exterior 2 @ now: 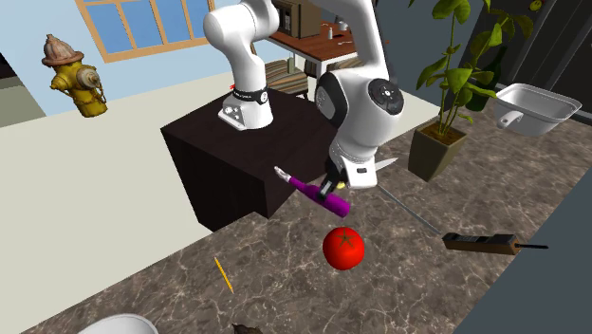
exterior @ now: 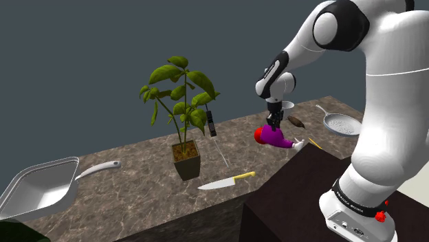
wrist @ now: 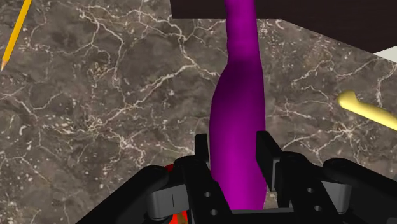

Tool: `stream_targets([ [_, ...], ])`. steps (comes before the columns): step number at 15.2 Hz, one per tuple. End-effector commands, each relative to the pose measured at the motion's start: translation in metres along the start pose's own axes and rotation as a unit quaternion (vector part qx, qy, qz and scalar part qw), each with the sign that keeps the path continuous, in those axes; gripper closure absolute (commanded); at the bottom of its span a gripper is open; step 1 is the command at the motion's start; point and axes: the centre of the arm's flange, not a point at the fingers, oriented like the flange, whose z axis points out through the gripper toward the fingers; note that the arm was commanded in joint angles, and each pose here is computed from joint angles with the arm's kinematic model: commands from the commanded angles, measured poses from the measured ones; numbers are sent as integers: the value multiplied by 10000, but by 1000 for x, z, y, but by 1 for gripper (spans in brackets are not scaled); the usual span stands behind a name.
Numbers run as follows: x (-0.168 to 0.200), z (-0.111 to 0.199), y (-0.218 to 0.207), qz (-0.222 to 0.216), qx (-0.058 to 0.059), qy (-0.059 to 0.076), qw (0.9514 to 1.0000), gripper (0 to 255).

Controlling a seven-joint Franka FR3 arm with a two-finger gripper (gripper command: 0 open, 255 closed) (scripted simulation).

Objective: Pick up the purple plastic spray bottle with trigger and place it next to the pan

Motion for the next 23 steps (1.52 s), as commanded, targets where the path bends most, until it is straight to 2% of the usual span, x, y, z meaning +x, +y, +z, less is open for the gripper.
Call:
stream_targets([
  [1,-5,-8,-1,6,13,-30,10000,255],
  [23,-40,-118,-10,6,13,-30,10000,255],
])
